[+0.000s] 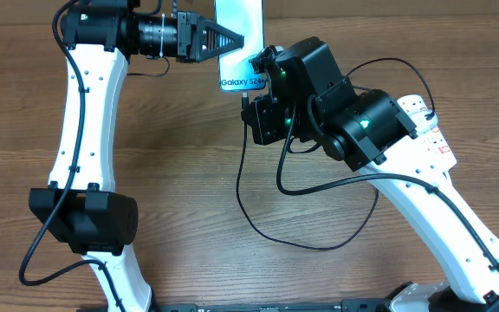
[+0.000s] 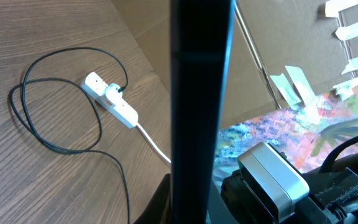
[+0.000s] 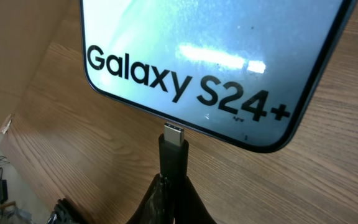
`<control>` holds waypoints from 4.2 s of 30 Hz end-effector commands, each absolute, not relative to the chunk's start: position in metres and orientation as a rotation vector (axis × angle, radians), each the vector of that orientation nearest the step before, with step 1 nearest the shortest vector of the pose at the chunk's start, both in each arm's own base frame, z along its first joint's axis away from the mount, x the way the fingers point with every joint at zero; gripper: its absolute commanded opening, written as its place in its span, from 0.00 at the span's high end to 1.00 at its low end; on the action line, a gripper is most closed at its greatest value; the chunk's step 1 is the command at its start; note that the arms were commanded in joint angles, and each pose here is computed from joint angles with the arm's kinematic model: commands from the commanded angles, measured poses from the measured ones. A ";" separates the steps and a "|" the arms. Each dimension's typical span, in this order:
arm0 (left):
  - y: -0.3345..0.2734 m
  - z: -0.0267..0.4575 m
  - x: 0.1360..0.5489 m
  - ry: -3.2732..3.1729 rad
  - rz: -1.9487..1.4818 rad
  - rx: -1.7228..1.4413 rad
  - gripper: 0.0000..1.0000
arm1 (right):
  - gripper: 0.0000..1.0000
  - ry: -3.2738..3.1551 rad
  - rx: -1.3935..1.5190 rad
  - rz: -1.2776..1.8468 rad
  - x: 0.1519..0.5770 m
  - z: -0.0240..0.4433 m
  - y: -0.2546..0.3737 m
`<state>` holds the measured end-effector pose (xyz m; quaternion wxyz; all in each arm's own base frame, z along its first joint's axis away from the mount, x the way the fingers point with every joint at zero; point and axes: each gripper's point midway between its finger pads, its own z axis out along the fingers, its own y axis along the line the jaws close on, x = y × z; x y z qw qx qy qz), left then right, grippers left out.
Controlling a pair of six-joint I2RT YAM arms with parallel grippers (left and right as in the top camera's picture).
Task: Plug charger to phone and switch on socket
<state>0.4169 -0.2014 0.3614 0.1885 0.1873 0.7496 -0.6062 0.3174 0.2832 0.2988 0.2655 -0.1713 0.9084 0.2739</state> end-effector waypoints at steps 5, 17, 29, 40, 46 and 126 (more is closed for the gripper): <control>-0.202 0.374 0.411 2.036 -1.747 0.583 0.96 | 0.96 2.394 -0.456 0.754 0.319 0.319 0.282; -0.203 0.378 0.408 2.012 -1.773 0.599 0.96 | 0.96 2.389 -0.438 0.764 0.320 0.321 0.283; -0.203 0.377 0.409 2.009 -1.756 0.609 0.96 | 0.96 2.393 -0.430 0.767 0.320 0.321 0.283; -0.203 0.376 0.410 2.008 -1.742 0.614 0.96 | 0.96 2.395 -0.431 0.766 0.320 0.321 0.283; -0.203 0.376 0.410 2.006 -1.748 0.615 0.96 | 0.96 2.394 -0.430 0.766 0.320 0.321 0.283; -0.203 0.380 0.407 1.961 -1.751 0.660 0.96 | 0.96 2.374 -0.403 0.782 0.328 0.326 0.280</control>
